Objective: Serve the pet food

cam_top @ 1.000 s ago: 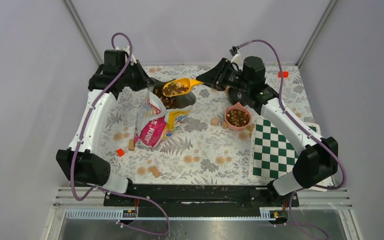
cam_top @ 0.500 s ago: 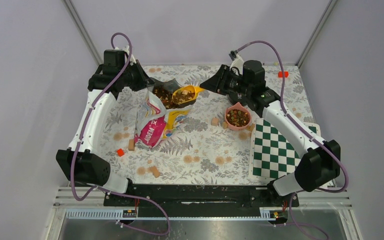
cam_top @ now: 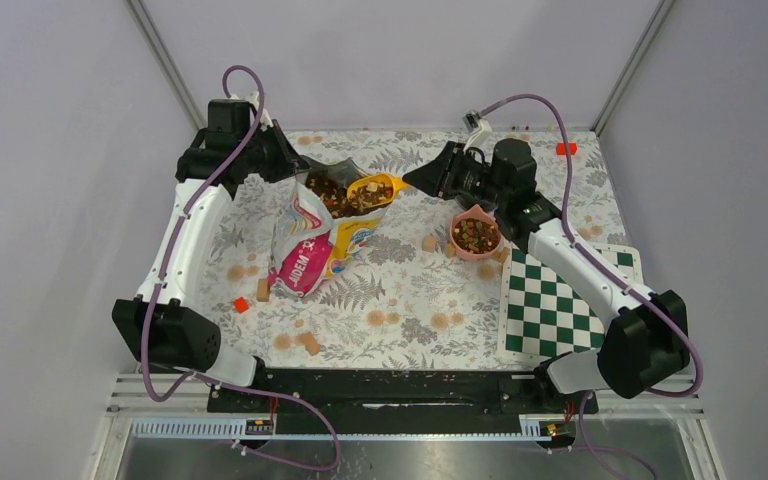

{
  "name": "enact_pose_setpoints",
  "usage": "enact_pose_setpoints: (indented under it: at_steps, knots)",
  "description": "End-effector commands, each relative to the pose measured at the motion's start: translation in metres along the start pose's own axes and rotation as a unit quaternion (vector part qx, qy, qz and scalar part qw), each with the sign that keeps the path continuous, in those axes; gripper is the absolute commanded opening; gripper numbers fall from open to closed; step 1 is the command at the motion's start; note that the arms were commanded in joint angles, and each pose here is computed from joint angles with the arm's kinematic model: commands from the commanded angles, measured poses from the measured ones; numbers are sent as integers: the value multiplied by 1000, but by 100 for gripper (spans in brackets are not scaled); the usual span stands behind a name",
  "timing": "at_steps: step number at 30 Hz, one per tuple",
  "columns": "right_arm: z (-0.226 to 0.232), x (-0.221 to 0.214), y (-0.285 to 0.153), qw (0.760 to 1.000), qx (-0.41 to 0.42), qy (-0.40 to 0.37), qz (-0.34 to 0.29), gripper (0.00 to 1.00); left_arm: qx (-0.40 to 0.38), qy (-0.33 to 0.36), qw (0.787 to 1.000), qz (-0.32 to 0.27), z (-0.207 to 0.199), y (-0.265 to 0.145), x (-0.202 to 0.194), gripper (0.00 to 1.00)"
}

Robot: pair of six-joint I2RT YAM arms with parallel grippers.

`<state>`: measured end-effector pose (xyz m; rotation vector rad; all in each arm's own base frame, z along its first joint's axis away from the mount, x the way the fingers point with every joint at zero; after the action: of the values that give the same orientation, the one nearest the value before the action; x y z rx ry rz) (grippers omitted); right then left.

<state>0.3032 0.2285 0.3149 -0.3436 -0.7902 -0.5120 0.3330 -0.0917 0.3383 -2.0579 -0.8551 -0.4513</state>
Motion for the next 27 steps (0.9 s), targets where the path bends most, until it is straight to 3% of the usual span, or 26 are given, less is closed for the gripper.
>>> enact_pose_setpoints:
  at_steps: [1, 11, 17, 27]
  knots:
    - [16, 23, -8, 996, 14, -51, -69, 0, -62, 30, 995, -71, -29, -31, 23, 0]
    - [12, 21, -11, 994, 6, -59, -92, 0, -62, 32, 995, -73, -29, -32, 23, 0]
    - [16, 23, -6, 994, 6, 58, -91, 0, -60, 32, 995, -75, -29, -33, 24, 0]
    - [14, 30, -9, 967, 8, 230, -111, 0, -54, 34, 994, -84, -25, -38, 26, 0]
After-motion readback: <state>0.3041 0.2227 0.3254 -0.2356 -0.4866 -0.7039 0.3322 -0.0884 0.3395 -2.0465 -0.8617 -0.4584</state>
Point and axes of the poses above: each gripper's point midway between its finger pads, its own y axis out along the fingers, its own z axis along the line the jaws close on, x = y × z, the point moved 7 cm from there along -y, back along the fingers, and after that the axes turned 1 degree about -y, right-handed, at the moved point
